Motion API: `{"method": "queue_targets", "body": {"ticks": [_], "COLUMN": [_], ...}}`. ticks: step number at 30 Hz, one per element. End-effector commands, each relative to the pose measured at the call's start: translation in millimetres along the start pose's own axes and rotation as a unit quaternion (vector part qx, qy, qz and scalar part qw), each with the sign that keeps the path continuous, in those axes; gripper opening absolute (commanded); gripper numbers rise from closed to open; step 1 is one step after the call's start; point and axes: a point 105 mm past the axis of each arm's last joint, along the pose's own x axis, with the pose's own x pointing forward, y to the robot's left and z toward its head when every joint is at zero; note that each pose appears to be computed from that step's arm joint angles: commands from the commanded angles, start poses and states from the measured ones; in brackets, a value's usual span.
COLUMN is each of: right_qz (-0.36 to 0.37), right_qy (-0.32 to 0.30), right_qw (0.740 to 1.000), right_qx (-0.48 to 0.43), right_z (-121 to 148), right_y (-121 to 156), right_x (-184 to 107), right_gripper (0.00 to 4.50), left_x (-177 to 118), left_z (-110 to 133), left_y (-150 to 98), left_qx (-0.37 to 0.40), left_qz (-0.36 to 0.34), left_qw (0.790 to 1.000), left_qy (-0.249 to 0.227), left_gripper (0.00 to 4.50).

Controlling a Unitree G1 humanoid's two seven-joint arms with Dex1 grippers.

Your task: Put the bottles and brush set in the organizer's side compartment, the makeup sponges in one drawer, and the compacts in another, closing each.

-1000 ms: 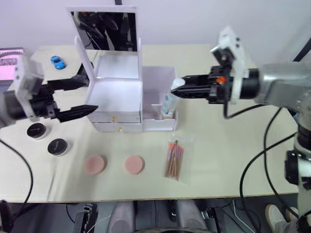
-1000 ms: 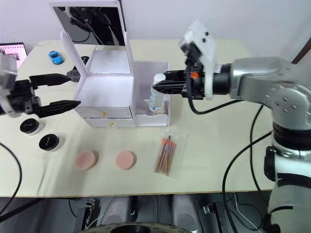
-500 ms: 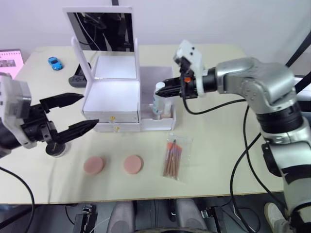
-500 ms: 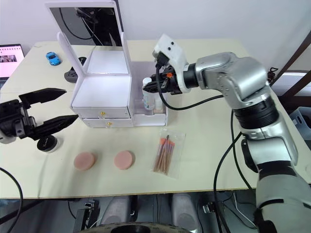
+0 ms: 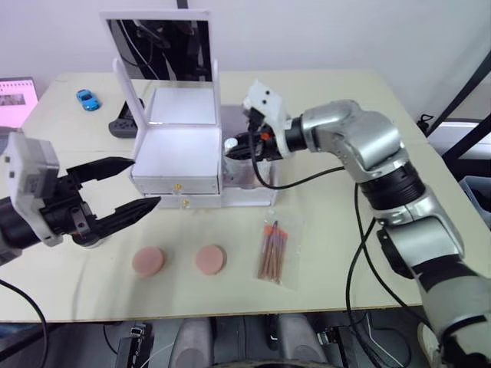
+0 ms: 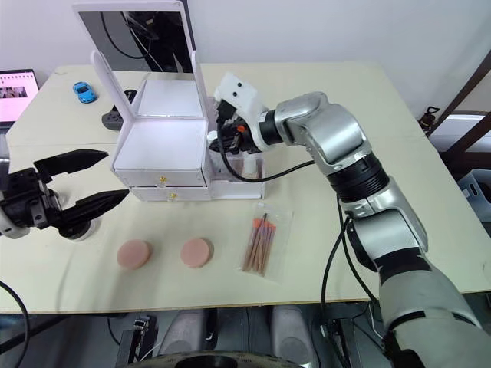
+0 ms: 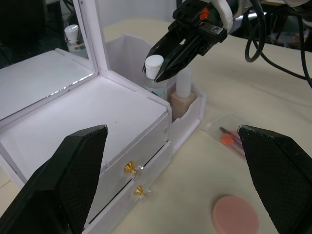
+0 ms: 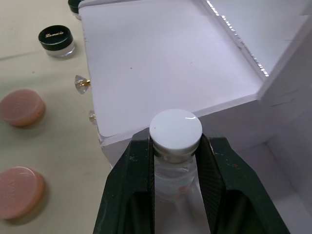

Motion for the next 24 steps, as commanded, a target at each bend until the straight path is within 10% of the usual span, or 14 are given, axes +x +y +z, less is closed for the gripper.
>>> {"method": "queue_targets", "body": {"ticks": [1,8,17,24], "right_qz": [0.002,-0.001,-0.004,-0.044], "right_qy": [-0.009,-0.004,-0.024,-0.115], "right_qw": [1.000,1.000,0.999,0.992], "right_qx": [-0.015,-0.029,-0.025,-0.004], "right_z": [5.0,-2.4,8.5,33.1], "right_y": [4.1,4.8,2.3,-8.2], "right_x": [0.4,3.1,-15.2,-82.4], "right_gripper": [0.67,0.67,4.43,4.43], "left_x": [-0.7,4.8,7.8,12.6], "left_z": [8.5,11.2,10.7,12.2], "left_y": [-1.0,0.0,-0.1,11.6], "left_qx": [0.027,0.031,0.033,0.027], "left_qz": [0.002,-0.005,-0.024,-0.014], "left_qw": [1.000,0.999,0.999,0.999], "left_qy": [-0.004,-0.008,-0.004,-0.024], "left_gripper": [4.50,4.50,4.50,4.50]}}
